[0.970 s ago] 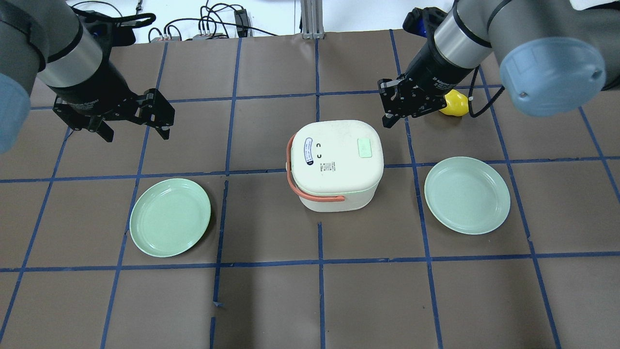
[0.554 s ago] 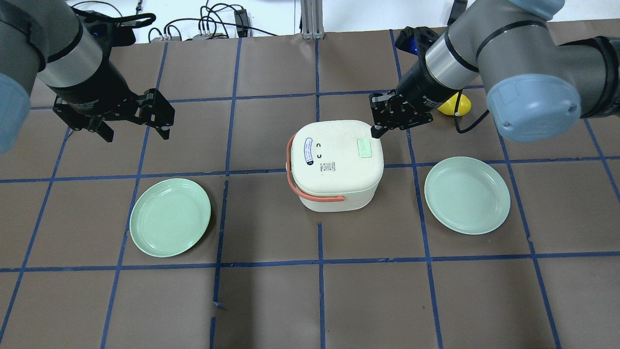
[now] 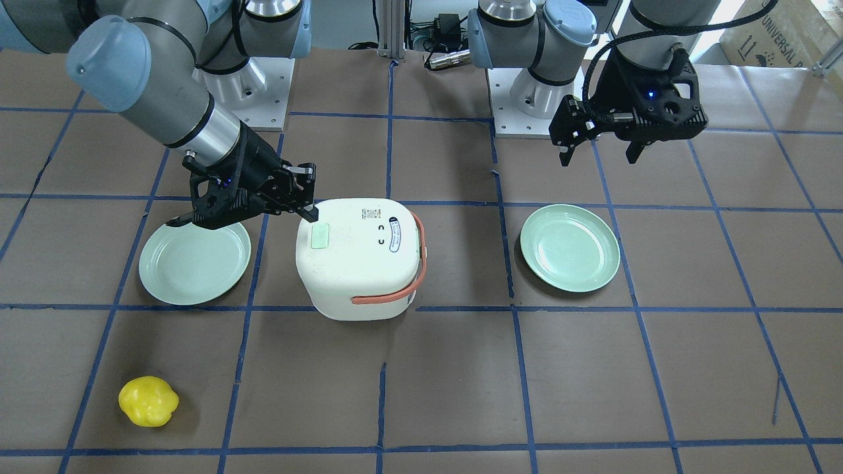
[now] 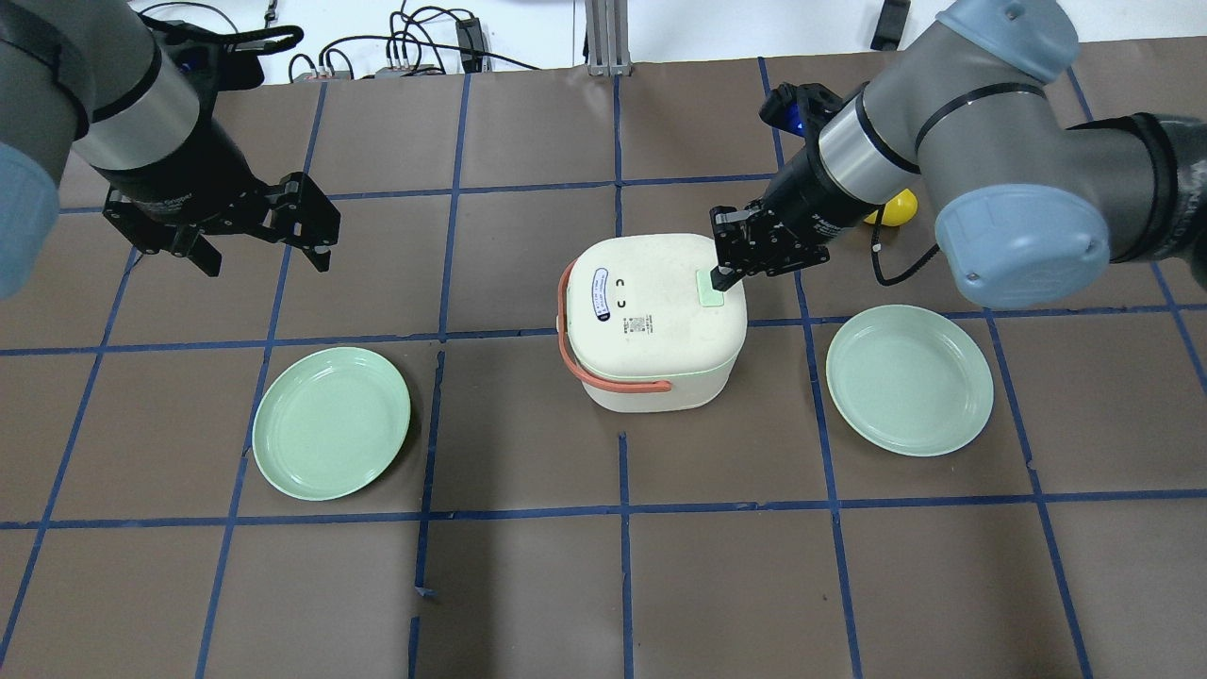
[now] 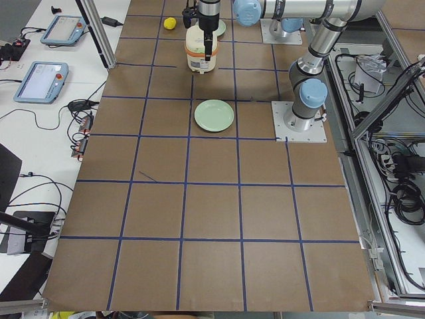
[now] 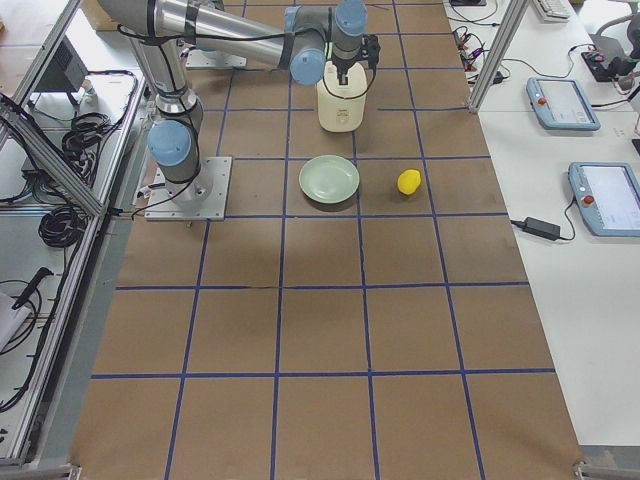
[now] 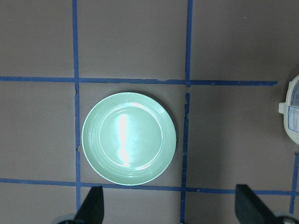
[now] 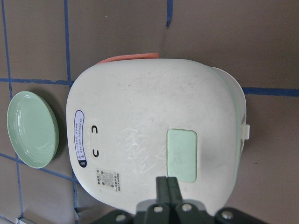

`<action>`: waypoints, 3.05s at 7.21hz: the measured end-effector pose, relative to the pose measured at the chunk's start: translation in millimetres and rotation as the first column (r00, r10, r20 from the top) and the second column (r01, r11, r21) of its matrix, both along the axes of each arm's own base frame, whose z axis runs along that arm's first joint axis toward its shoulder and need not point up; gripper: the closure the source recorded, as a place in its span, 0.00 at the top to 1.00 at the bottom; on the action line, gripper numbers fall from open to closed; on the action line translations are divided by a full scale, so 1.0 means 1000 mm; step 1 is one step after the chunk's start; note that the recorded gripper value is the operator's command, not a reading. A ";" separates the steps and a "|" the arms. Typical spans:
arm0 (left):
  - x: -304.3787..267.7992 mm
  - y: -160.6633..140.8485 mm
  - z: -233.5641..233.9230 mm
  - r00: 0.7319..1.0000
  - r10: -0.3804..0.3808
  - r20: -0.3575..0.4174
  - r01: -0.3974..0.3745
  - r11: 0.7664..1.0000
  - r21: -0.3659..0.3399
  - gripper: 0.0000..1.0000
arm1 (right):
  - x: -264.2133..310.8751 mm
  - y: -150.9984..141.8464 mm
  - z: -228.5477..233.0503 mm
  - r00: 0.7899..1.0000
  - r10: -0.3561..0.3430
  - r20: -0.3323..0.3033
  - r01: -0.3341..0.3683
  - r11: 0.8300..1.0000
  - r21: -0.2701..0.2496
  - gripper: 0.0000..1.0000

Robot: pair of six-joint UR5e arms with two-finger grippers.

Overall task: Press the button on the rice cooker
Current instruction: 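Press down on the pale green button with the closed right gripper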

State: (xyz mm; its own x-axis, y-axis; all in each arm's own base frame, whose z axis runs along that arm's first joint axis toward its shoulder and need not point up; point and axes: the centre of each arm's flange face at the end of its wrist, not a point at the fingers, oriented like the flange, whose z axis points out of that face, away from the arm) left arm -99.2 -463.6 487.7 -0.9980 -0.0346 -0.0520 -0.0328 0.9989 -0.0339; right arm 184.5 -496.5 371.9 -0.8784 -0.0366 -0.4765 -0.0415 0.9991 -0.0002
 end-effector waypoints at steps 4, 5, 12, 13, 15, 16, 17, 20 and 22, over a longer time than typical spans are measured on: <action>0.000 0.000 0.000 1.000 0.000 0.000 0.000 1.000 0.000 1.00 | 0.001 -0.003 -0.006 1.000 0.002 0.005 -0.001 1.000 -0.016 0.06; 0.000 0.000 0.000 1.000 0.000 0.000 0.000 1.000 0.000 1.00 | 0.001 -0.004 -0.008 1.000 0.002 0.005 -0.002 1.000 -0.021 0.06; 0.000 0.000 0.000 1.000 0.000 0.000 0.000 1.000 0.000 1.00 | 0.004 -0.014 -0.024 1.000 0.016 0.026 -0.015 0.999 -0.043 0.06; 0.000 0.000 0.000 1.000 0.000 0.000 0.000 1.000 0.000 1.00 | 0.005 -0.015 -0.024 0.999 0.019 0.029 -0.018 0.999 -0.044 0.06; 0.000 0.000 0.000 1.000 0.000 0.000 0.000 1.000 0.000 1.00 | 0.004 -0.016 -0.023 0.999 0.024 0.030 -0.023 0.998 -0.050 0.06; 0.000 0.000 0.000 1.000 0.000 0.000 0.000 1.000 0.001 1.00 | 0.003 -0.017 -0.023 0.999 0.033 0.029 -0.032 0.998 -0.056 0.06; 0.000 0.000 0.000 1.000 0.000 0.000 0.000 1.000 0.001 1.00 | 0.001 -0.017 -0.023 0.999 0.042 0.028 -0.040 0.997 -0.061 0.06; 0.000 0.000 0.000 1.000 0.000 0.000 0.000 1.000 0.000 1.00 | 0.000 -0.017 -0.026 0.999 0.048 0.026 -0.047 0.997 -0.060 0.06; 0.000 0.000 0.000 1.000 0.000 0.000 0.000 1.000 0.001 1.00 | 0.001 -0.018 -0.030 0.998 0.054 0.026 -0.053 0.997 -0.056 0.06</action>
